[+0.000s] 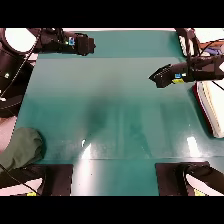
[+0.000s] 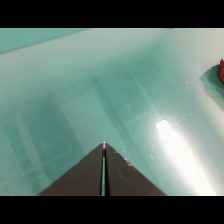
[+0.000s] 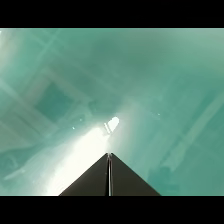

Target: Fold the shirts.

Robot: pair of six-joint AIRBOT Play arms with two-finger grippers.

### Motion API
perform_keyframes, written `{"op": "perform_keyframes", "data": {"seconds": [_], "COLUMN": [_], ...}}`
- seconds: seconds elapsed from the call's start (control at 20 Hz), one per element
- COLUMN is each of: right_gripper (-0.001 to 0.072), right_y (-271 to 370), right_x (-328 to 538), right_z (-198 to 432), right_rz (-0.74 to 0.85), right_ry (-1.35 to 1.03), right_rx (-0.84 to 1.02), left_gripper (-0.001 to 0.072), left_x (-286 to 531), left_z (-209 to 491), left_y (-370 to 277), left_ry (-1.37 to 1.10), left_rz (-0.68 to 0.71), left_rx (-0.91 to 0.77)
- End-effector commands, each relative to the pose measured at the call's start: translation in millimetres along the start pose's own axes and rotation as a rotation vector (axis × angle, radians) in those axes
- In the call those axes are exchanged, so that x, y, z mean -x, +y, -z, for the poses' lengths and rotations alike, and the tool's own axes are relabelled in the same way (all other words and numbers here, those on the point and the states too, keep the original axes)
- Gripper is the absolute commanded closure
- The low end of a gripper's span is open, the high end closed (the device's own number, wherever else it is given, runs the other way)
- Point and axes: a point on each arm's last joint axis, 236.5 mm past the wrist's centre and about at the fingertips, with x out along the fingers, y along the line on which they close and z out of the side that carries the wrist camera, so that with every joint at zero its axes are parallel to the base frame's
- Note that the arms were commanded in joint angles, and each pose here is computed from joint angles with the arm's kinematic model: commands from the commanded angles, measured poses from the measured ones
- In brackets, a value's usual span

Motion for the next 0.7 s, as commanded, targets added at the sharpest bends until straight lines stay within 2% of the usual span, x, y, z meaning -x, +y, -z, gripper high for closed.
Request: {"op": "perform_keyframes", "data": {"seconds": [0.0, 0.65], "right_gripper": [0.0688, 0.0687], "right_y": [2.5, 5.9], "right_x": [11.4, 24.2], "right_z": [-12.2, -20.5], "right_rz": [0.01, 0.016], "right_ry": [-0.063, -0.111], "right_rx": [0.013, 0.024], "left_gripper": [0.0676, 0.0676], "left_x": [0.4, 1.4], "left_z": [-2.4, -11.7], "left_y": [-0.2, 0.6], "left_ry": [-0.01, -0.047], "left_rz": [0.0, -0.004], "left_rx": [0.0, 0.005]}}
